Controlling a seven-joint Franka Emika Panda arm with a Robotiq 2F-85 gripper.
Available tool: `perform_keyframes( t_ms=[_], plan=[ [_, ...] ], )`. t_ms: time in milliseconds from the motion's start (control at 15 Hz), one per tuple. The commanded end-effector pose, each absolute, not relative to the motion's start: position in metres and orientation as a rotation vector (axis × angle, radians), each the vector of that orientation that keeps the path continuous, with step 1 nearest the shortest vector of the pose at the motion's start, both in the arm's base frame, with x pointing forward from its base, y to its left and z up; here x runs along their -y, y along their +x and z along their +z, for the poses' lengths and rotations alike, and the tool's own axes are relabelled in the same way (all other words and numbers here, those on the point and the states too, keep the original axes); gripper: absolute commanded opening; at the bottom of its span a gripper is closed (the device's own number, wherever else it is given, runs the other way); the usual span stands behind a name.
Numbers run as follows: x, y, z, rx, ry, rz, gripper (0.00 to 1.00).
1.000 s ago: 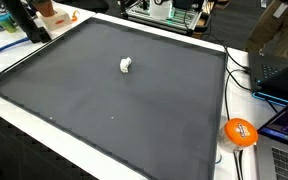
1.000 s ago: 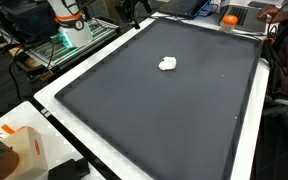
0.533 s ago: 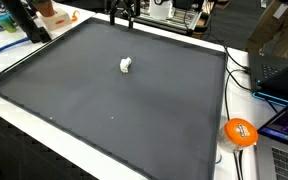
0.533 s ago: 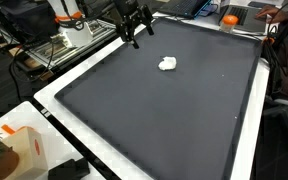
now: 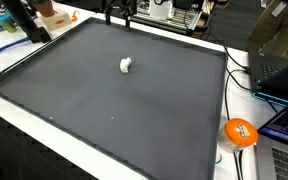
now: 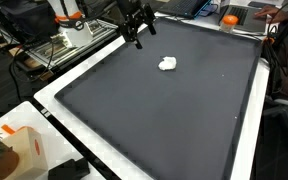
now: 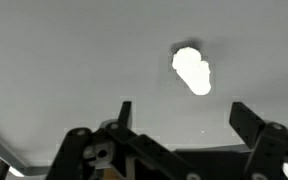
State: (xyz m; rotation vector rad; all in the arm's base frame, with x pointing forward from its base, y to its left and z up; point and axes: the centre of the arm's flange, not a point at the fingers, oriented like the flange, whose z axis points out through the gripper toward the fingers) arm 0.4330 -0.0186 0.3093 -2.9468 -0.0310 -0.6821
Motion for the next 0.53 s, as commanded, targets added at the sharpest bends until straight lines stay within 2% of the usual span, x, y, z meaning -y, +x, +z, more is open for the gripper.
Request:
perform_keyframes(
  t_ms=[0, 333, 400, 467],
  plan=[
    [0.034, 0.469, 0.352, 0.306, -3.022, -0.617, 1.00],
    [0.043, 0.468, 0.390, 0.675, -3.071, -0.547, 1.00],
    [0.059, 0.472, 0.358, 0.541, -3.031, -0.610, 1.00],
    [0.056, 0.476, 0.366, 0.593, -3.038, -0.607, 1.00]
  ],
)
